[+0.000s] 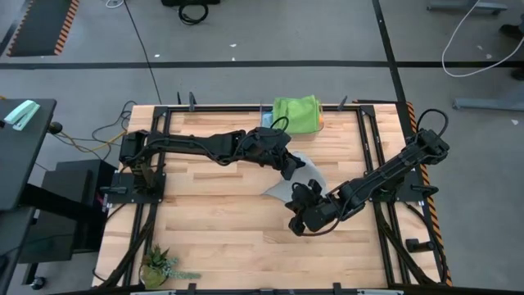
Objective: Fold microfiber towels
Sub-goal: Fold the gray microfiber cloth
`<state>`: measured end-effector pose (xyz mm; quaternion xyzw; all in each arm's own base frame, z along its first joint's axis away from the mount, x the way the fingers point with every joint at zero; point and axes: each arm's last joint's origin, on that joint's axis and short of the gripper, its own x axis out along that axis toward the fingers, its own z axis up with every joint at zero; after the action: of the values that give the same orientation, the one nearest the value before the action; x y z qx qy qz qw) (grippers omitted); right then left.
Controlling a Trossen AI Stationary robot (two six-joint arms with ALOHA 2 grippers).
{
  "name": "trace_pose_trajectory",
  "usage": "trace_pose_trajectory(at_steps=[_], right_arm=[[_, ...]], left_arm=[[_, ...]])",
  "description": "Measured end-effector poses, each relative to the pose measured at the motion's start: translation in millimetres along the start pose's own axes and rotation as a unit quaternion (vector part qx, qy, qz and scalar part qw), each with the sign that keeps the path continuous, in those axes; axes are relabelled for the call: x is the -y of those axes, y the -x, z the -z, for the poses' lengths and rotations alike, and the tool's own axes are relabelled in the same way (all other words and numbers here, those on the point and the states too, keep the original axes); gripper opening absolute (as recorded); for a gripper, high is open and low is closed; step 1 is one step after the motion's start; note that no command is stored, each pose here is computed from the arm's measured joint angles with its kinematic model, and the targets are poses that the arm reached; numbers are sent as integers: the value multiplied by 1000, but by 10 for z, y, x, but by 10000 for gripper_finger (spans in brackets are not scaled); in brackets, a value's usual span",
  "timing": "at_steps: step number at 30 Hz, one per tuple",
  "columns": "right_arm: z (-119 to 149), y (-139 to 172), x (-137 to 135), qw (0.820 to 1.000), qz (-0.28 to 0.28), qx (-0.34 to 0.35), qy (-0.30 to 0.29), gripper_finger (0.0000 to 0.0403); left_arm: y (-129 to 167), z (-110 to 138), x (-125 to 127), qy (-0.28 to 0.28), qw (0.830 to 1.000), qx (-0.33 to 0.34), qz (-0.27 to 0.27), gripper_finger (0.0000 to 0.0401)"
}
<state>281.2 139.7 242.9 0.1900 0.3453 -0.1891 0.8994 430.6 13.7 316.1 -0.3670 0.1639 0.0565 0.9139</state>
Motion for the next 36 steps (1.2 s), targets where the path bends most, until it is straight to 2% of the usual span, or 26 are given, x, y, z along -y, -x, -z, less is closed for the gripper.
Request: trace_pose_trajectory(at_steps=[18, 25, 36], right_arm=[[51, 35, -33, 1000, -5, -4, 7, 11], [168, 138, -26, 999, 28, 5, -25, 11], [287, 276, -53, 1000, 27, -3, 6, 11]], left_arm=[[-1, -7, -5, -4, 1000, 2, 0, 66], [-2, -5, -7, 0, 1000, 1, -1, 58], [-2, -8, -4, 0, 1000, 3, 1, 66]])
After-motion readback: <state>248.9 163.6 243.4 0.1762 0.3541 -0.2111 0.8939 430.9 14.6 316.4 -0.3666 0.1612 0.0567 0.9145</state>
